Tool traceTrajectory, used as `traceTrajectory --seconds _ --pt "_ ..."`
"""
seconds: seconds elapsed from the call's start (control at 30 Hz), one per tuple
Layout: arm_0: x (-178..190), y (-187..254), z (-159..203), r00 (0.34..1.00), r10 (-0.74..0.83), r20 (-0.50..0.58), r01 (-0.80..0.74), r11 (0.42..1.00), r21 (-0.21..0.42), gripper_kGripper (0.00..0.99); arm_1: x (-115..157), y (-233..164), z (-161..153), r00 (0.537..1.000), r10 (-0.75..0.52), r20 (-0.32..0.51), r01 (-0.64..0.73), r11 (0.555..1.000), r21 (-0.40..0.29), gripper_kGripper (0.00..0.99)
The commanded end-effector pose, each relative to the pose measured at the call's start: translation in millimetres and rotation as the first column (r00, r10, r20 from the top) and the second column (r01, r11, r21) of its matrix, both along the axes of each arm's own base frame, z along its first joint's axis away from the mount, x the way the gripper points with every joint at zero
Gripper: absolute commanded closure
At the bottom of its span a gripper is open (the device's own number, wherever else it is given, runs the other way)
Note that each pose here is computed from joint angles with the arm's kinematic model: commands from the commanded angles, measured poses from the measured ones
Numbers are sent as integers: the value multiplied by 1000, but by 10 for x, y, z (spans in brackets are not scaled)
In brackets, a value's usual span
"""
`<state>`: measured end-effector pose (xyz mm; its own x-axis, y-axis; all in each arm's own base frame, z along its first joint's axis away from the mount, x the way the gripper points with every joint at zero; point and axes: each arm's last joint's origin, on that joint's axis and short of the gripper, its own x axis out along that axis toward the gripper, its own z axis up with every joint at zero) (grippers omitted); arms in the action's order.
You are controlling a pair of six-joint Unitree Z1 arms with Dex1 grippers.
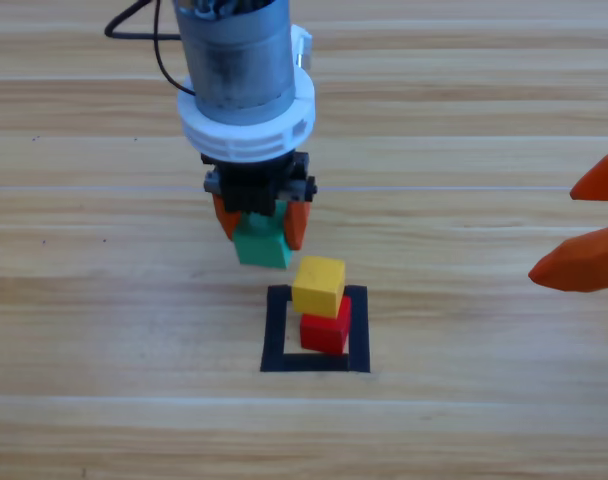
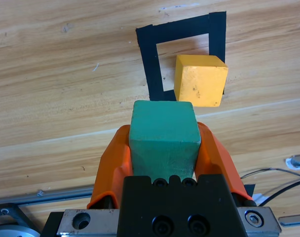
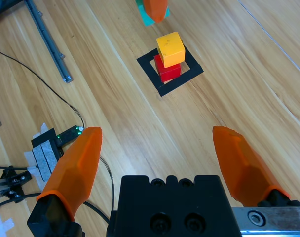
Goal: Stack the blocks in the rectangular block: red at the bottom, yellow in the middle, green on top
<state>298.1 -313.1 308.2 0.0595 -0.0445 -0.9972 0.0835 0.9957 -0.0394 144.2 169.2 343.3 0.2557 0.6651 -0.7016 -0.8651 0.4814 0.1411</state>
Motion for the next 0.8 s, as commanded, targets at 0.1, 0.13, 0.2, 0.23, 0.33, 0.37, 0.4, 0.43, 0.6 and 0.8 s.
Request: traceTrajectory --seconds 0.1,0.13,0.2,0.23,0.33,0.37,0.4,0.43,0.6,0.8 --pt "-50 -300 -341 998 -42 -51 44 998 51 990 101 51 -195 999 -1 -55 -1 999 -36 4" --pt "-52 -320 -348 998 -40 -50 43 998 49 990 101 51 -195 999 -1 -55 -1 999 -36 4" --pt "-62 -364 -362 998 -39 -49 41 998 46 988 101 51 -195 999 -1 -55 -1 999 -36 4" --pt "-67 -379 -369 998 -36 -49 38 998 46 988 104 53 -198 998 -1 -56 -1 999 -37 4" --pt "-64 -395 -373 998 -30 -48 32 999 43 987 106 55 -202 998 -1 -57 -1 999 -38 4" --pt "-61 -398 -377 998 -28 -48 30 999 43 987 106 55 -202 998 -1 -57 -1 999 -38 4" --pt "-65 -405 -384 999 -24 -49 26 999 44 987 106 55 -202 998 -1 -57 -1 999 -38 4" --pt "-63 -407 -391 999 -20 -50 23 999 45 987 106 55 -202 998 -1 -57 -1 999 -38 4" --pt "-48 -425 -451 998 -8 -58 11 998 54 985 106 55 -202 998 -1 -57 -1 999 -38 4" --pt "-37 -441 -459 998 21 -58 -18 999 50 972 104 53 -211 998 -1 -59 -1 999 -41 4"
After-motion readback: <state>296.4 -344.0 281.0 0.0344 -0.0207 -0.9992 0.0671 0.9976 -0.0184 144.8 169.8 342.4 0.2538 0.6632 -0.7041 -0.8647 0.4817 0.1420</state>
